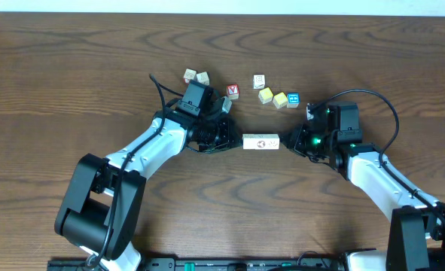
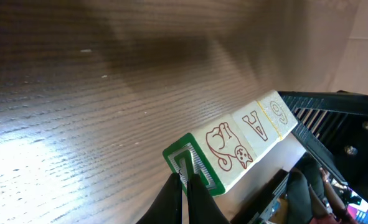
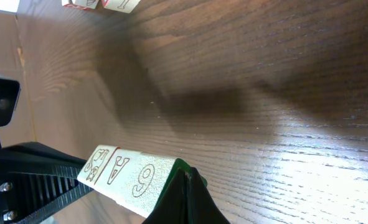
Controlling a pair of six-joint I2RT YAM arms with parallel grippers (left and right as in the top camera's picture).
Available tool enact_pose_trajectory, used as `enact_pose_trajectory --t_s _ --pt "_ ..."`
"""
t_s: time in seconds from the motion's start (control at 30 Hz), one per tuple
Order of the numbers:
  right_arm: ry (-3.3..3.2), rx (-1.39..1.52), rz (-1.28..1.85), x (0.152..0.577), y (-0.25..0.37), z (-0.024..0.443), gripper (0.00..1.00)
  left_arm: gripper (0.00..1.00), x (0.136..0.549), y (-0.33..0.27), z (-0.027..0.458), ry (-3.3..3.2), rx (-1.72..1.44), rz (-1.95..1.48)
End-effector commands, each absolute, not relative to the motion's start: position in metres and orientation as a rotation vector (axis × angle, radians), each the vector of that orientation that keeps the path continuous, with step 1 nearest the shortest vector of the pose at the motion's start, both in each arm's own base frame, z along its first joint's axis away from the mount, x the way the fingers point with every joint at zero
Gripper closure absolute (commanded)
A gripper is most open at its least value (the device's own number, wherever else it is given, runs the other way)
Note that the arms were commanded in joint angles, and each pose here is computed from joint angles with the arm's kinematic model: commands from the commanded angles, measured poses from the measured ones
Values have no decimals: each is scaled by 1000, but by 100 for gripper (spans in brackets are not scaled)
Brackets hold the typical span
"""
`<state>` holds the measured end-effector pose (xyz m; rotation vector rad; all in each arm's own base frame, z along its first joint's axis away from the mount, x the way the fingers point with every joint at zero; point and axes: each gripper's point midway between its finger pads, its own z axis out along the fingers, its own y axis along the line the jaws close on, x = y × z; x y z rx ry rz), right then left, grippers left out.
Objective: Lift 3 blocks
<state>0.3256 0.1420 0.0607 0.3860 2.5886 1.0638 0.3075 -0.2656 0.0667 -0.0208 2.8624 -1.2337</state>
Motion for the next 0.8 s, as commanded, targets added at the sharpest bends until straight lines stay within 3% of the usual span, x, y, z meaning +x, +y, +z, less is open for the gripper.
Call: enact_pose_trajectory --t_s 0.0,0.77 --pt "2623 293 1163 310 167 63 99 93 305 -278 71 2852 29 -1277" --pt "2645 270 1087 309 168 55 99 93 299 -287 49 2902 48 -1256"
